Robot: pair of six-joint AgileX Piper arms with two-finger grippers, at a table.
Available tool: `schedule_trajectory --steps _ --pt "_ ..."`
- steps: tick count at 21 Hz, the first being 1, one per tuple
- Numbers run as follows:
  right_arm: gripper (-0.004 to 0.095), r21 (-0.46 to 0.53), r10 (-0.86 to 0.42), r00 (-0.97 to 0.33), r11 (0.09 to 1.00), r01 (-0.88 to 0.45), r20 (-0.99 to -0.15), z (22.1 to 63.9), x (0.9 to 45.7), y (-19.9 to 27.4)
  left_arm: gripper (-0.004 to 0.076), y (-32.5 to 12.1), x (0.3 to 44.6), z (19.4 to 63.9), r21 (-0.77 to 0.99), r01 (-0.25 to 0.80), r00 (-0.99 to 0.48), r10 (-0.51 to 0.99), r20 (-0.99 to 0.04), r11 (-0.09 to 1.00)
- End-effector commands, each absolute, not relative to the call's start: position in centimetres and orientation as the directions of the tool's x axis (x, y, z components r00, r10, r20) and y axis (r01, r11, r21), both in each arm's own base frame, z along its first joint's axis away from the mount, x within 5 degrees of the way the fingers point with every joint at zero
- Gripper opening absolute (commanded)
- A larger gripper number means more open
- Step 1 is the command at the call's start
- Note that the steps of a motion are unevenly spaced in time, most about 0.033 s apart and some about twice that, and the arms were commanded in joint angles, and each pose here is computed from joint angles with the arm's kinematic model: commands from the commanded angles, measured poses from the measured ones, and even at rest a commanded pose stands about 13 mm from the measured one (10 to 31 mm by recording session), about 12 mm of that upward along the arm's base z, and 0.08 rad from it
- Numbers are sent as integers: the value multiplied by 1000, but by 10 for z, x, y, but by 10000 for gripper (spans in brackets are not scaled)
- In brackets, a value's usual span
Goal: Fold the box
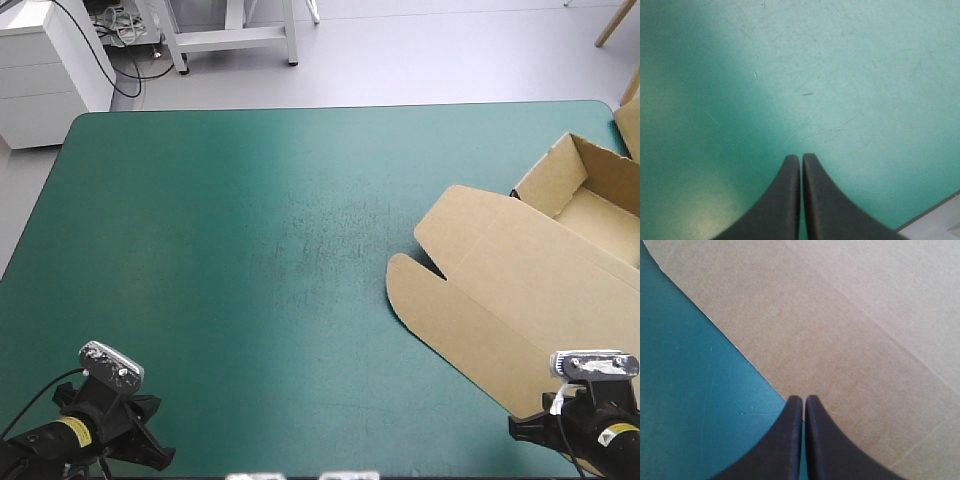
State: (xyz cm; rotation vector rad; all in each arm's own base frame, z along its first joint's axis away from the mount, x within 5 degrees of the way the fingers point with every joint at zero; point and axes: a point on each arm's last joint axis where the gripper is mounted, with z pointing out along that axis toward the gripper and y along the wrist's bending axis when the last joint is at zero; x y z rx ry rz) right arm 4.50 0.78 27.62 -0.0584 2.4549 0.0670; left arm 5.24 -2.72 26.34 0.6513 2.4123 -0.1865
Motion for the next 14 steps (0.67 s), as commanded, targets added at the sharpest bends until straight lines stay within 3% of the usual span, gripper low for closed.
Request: schedule_trajectory --steps 1,7,14 --pt "-2 19 -48 -723 996 -84 -689 281 47 9 -8 -30 56 273 12 486 -657 375 -654 874" --pt "-2 49 -42 -708 993 -108 -705 280 45 13 -8 -29 56 273 8 476 -663 364 -655 880" --pt "-2 49 -42 -708 993 -108 -705 280 45 13 -8 -24 59 273 -31 352 -711 246 -659 935"
